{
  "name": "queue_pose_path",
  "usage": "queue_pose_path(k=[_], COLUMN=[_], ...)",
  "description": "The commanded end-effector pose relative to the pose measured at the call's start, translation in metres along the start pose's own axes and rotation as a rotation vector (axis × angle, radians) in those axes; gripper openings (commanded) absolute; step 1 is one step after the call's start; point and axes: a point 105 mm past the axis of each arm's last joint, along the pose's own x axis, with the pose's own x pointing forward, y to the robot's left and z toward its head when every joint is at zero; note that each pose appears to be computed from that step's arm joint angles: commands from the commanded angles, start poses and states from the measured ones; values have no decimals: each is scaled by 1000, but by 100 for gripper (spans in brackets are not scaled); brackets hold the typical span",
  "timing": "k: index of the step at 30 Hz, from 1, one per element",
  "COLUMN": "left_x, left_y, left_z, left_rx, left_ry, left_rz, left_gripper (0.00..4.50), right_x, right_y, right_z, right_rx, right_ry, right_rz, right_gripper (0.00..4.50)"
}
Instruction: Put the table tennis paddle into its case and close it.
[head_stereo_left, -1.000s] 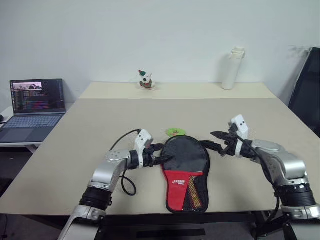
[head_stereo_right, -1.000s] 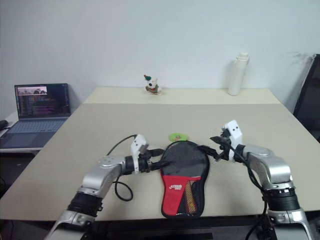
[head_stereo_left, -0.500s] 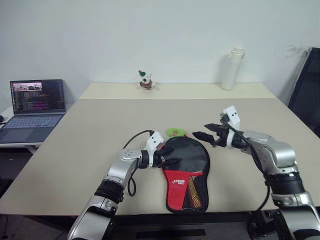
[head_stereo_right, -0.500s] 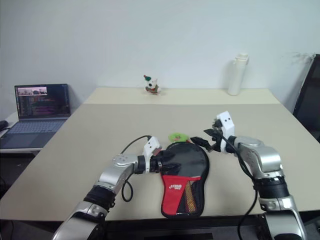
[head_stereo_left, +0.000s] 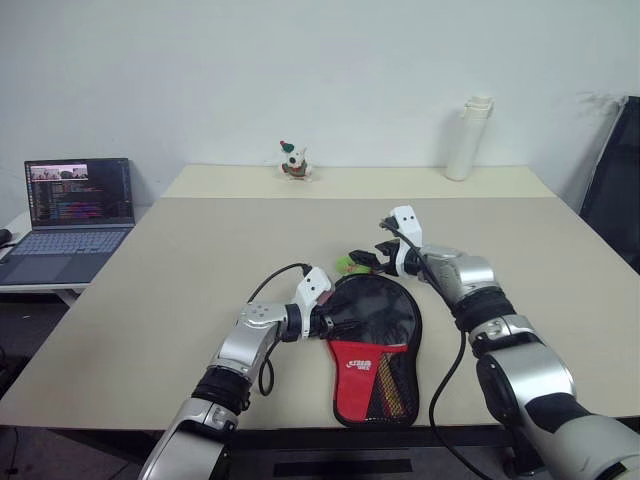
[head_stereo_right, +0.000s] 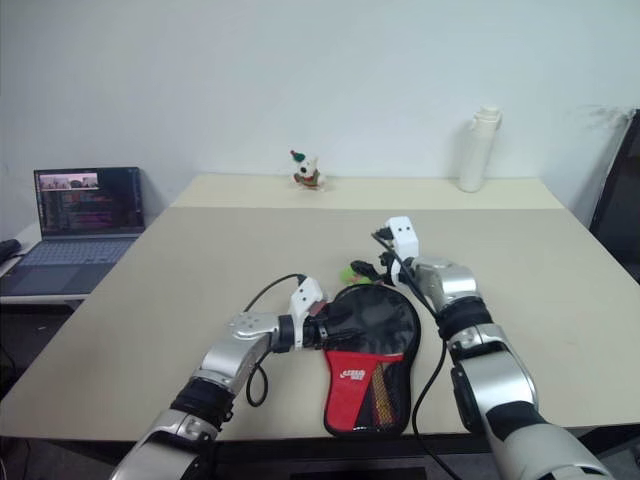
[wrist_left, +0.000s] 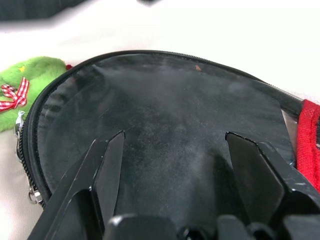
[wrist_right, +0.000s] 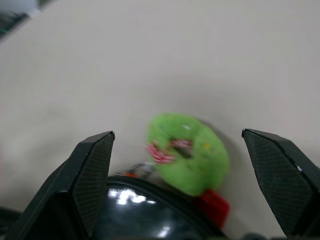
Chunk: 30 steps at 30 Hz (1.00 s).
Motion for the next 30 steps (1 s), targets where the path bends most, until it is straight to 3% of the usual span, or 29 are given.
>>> queue_pose_path(k=[1, 11, 15, 25, 30], left_x=[3, 3, 2, 4, 7], left_y=[-11, -14, -16, -17, -15], left_z=[-23, -25, -25, -37, -41], left_rx=[-53, -54, -53, -42, -38], left_ry=[68, 72, 77, 130, 149], left_rz=[-24, -17, -16, -10, -8], left_gripper=[348, 348, 353, 353, 353], right_x=[7, 23, 27, 29, 30], right_y=[3, 23, 25, 28, 32], right_z=[15, 0, 0, 0, 5], right_rx=[-53, -32, -70, -204, -270], right_ry=[-49, -15, -11, 2, -10], right_rz=[-39, -46, -93, -104, -93], right_gripper=[450, 450, 363, 5, 1])
